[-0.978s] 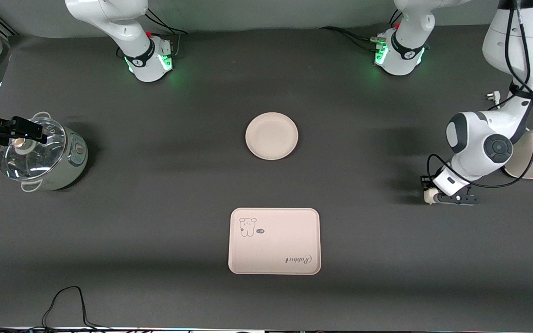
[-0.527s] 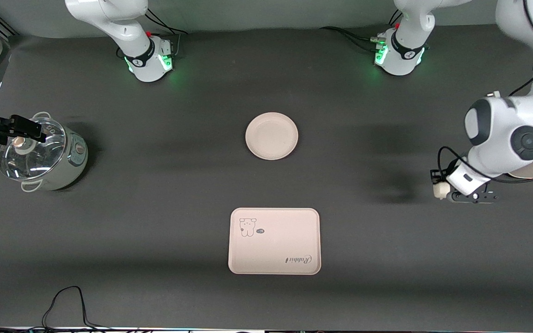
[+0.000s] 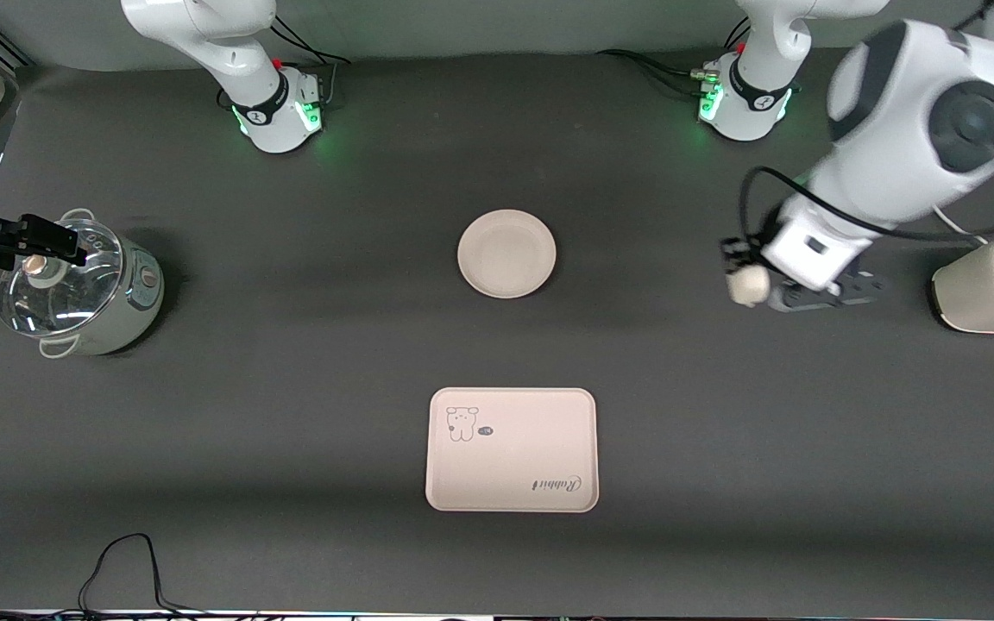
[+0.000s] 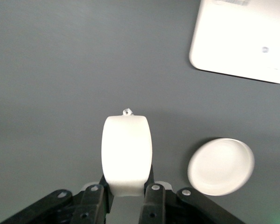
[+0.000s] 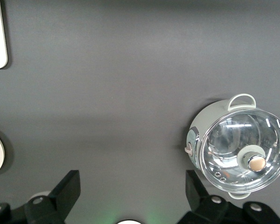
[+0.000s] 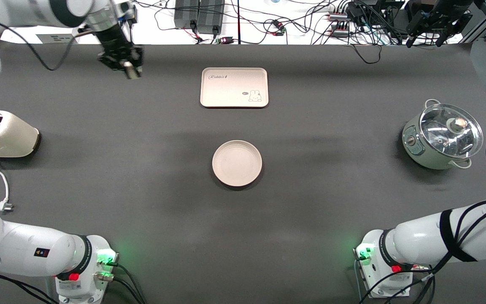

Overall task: Place bun in plate and plate on tray
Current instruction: 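Carry the bun with the left gripper onto the white plate, then open the left gripper and withdraw it toward its rest pose, then reach the right gripper to the plate rim and grasp it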

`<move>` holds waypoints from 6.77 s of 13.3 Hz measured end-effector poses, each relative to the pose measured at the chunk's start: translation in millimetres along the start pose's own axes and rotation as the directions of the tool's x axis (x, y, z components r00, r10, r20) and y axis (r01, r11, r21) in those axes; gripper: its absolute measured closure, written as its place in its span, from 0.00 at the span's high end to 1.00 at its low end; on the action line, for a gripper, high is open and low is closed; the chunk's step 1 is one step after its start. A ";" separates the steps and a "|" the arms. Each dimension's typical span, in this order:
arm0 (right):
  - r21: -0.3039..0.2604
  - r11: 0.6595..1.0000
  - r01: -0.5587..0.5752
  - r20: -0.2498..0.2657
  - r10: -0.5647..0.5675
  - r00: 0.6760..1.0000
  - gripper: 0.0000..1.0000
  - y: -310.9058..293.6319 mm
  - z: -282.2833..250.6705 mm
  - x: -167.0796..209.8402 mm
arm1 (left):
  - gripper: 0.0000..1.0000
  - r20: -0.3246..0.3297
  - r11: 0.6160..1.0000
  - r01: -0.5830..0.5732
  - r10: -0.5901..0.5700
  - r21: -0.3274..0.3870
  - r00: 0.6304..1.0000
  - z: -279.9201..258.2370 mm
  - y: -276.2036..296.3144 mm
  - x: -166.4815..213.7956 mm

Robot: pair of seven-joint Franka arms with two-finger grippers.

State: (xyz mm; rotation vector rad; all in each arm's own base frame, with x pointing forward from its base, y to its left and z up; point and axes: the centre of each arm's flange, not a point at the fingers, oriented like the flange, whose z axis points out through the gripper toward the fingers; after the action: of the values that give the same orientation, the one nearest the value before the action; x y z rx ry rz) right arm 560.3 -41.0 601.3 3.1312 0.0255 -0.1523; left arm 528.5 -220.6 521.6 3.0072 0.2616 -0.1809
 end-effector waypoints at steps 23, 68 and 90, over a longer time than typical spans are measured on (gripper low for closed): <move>0.000 1.000 0.001 0.004 -0.001 1.000 1.00 -0.5 3.4 0.6 | 0.37 -0.037 0.993 -0.076 0.079 0.091 0.996 375.1 235.3 -179.1; 0.135 0.984 -0.112 -0.025 0.117 0.993 1.00 -450.6 191.7 -125.0 | 1.00 -0.020 0.984 0.015 -0.012 0.179 1.000 -79.4 -240.0 73.3; 0.145 0.986 -0.084 -0.162 0.107 0.981 0.92 -444.0 435.4 -153.0 | 1.00 -0.010 0.985 -0.085 0.088 0.150 0.996 -90.5 -221.0 49.7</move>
State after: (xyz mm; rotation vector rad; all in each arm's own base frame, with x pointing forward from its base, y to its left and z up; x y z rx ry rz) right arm 358.4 397.3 180.2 3.2638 -0.1412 0.1183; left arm 547.5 15.3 580.9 3.1622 0.1235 -0.1752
